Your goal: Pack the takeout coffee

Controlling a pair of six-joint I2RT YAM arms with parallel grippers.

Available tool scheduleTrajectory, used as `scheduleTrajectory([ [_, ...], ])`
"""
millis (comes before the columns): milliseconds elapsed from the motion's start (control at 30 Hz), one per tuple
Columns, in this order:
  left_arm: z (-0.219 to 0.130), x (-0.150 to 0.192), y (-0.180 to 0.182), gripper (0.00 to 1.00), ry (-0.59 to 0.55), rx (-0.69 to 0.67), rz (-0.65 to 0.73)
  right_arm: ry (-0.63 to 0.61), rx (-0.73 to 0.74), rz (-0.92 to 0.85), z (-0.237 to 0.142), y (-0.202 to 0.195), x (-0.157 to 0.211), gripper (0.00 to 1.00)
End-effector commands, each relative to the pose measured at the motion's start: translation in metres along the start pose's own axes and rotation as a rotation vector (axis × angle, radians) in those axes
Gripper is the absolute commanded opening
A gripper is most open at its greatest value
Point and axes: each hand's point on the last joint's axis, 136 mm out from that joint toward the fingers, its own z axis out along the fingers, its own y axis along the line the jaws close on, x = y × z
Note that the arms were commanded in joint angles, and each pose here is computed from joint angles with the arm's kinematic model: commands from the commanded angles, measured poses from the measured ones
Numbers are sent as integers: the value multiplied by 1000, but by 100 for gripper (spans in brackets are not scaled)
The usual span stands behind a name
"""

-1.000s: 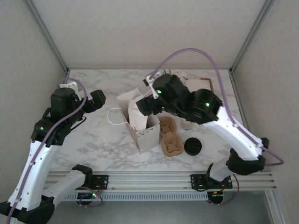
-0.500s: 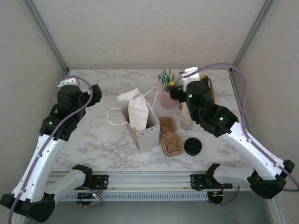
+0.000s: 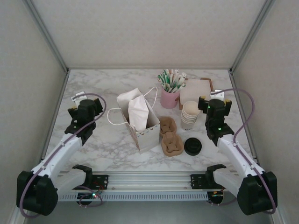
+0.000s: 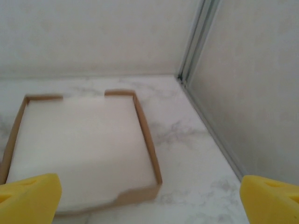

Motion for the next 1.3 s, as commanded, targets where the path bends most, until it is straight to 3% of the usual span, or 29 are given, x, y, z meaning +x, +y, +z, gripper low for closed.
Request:
scheduleTrajectory([
  [0, 12, -4, 8, 100, -86, -57, -14, -19, -24, 21, 11, 2, 26, 99],
  [100, 24, 17, 9, 100, -62, -75, 55, 26, -23, 73, 19, -5, 63, 99],
  [233, 37, 37, 5, 100, -29, -73, 101, 52, -26, 80, 28, -5, 85, 99],
  [700, 50, 55, 6, 100, -34, -17, 35, 32, -79, 96, 28, 1, 73, 99],
  [1067, 50, 56, 5, 100, -29, 1, 36, -55, -334, 186, -4, 31, 4, 99],
  [1267, 50, 55, 6, 100, -33, -1, 34, -99, -314, 218, -15, 22, -17, 99],
])
